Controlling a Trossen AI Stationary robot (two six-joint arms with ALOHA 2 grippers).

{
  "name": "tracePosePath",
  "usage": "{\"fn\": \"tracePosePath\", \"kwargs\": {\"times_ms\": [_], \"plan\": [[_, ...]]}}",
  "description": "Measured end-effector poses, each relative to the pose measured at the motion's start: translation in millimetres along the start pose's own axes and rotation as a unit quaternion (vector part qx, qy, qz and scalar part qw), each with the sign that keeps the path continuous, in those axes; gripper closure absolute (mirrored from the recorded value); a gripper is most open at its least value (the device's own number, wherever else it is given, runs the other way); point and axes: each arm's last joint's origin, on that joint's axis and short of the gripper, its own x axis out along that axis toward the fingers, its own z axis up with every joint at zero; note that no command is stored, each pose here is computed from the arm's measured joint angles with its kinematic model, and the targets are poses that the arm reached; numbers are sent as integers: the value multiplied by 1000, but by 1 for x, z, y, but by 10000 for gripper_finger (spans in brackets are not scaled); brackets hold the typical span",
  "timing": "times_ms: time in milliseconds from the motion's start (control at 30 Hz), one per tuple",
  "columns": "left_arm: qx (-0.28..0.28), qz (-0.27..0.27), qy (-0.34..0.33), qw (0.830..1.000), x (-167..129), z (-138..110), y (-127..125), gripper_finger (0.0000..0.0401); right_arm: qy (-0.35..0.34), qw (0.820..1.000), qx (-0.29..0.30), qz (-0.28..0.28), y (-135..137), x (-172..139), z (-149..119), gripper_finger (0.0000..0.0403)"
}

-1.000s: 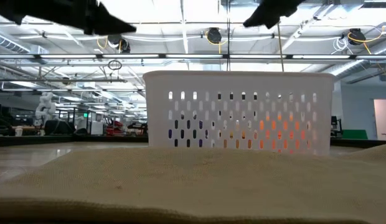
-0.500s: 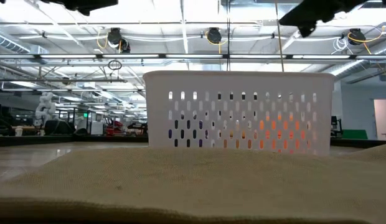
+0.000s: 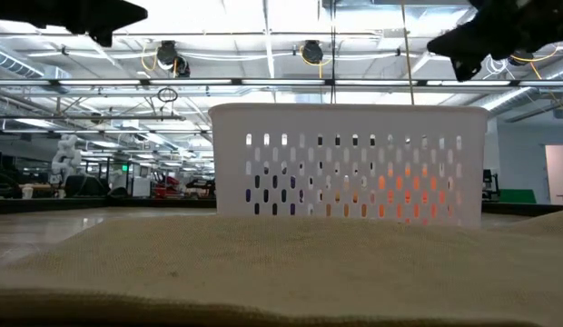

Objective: Pick and placing Produce into tupperware
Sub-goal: Return to Home Position

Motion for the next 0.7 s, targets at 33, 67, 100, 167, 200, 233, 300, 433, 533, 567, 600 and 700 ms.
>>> {"fn": "tracePosePath", "kwargs": {"times_ms": [33,67,100,167,200,233,300,433,533,567,600,700], "plan": [[2,-2,-2,1000,0,-3,-1,401,-11,1000,1,3,0,0,-4,403],[2,-2,-8,1000,0,-5,-2,401,-19,1000,1,6,0,1,-9,403],[2,-4,-15,1000,0,-8,-3,401,-25,1000,2,8,0,2,-13,403],[2,-7,-24,1000,0,-12,-5,401,-28,1000,7,9,-1,2,-22,403],[3,-9,-27,1000,-1,-14,-6,401,-26,1000,10,9,-2,2,-26,403],[3,-10,-27,1000,-1,-16,-7,401,-25,1000,13,9,-2,2,-29,403],[0,-8,-20,1000,-1,-21,-7,401,-27,999,18,10,-3,1,-34,403],[7,9,-14,1000,0,-28,-8,401,-52,999,10,12,-3,-2,-39,403],[10,15,-30,999,-4,-25,-6,401,-66,998,1,14,-4,-4,-43,403],[11,18,-35,999,-6,-24,-5,401,-70,997,-2,14,-4,-5,-43,403],[11,19,-40,999,-7,-23,-4,401,-73,997,-5,14,-4,-6,-44,403],[16,37,-29,999,-10,-25,-2,401,-75,997,-7,14,-5,-7,-48,403]]}}
